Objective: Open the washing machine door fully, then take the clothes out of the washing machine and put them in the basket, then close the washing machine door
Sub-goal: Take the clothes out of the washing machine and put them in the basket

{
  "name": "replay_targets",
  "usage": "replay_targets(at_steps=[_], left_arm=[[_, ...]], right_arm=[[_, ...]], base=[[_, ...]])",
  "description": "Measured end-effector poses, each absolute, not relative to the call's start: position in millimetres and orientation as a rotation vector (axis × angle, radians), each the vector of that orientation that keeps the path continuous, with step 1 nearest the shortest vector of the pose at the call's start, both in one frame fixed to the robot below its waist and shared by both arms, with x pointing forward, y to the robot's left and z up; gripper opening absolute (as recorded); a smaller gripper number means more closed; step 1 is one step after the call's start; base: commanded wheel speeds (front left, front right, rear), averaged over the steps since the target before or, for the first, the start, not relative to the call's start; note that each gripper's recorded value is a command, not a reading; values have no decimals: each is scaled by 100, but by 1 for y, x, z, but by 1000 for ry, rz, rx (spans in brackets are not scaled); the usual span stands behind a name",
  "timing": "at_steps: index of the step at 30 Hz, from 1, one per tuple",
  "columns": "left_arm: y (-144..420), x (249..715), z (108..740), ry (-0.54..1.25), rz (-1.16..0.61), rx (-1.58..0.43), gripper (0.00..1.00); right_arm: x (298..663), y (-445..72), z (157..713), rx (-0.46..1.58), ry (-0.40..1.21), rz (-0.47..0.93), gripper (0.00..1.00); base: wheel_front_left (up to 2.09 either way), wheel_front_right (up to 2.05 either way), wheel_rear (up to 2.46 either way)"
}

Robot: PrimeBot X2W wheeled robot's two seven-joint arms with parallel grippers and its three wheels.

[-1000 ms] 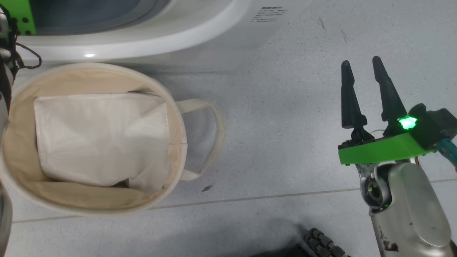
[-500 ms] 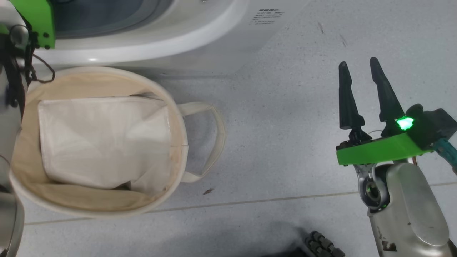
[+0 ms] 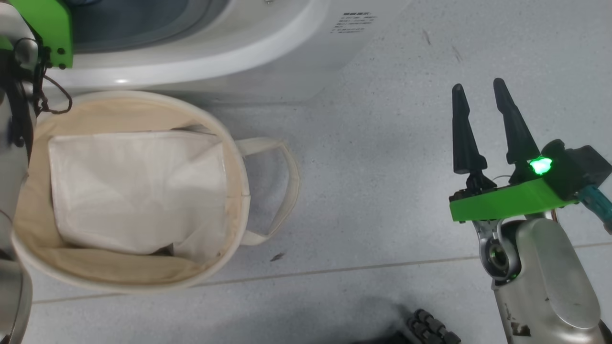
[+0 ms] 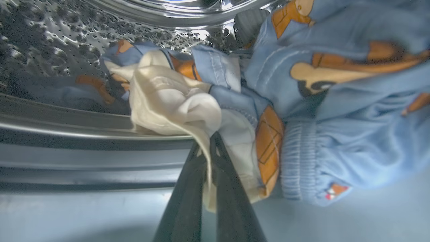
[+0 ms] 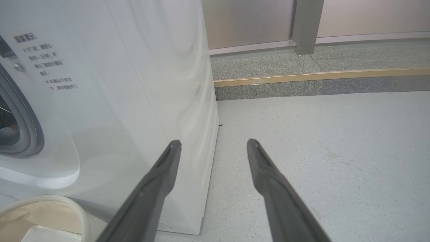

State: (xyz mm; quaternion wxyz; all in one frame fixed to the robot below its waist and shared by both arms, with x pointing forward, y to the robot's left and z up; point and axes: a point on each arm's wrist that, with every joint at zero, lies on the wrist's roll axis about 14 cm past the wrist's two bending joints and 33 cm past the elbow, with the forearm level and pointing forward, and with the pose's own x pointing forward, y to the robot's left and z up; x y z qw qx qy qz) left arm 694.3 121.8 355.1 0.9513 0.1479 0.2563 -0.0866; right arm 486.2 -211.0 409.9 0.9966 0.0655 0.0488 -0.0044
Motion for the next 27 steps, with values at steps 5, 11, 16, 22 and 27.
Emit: replay_targets(at_steps=[5, 11, 16, 22, 27], left_arm=[[123, 692, 371, 475, -159, 249, 0], [128, 674, 384, 452, -147, 150, 0], [131, 658, 406, 394, -154, 98, 0], [130, 637, 430, 335, -172, 49, 0], [132, 610, 444, 308, -185, 30, 0]], right_arm=[[484, -211, 419, 133, 83, -10, 100], [479, -209, 434, 143, 55, -6, 100], [467, -206, 443, 155, 50, -5, 100], [457, -203, 457, 166, 27, 1, 100], [440, -199, 466, 179, 18, 6, 100]], base=[[0, 0, 0], [0, 0, 0], [0, 0, 0], [0, 0, 0], [0, 0, 0]])
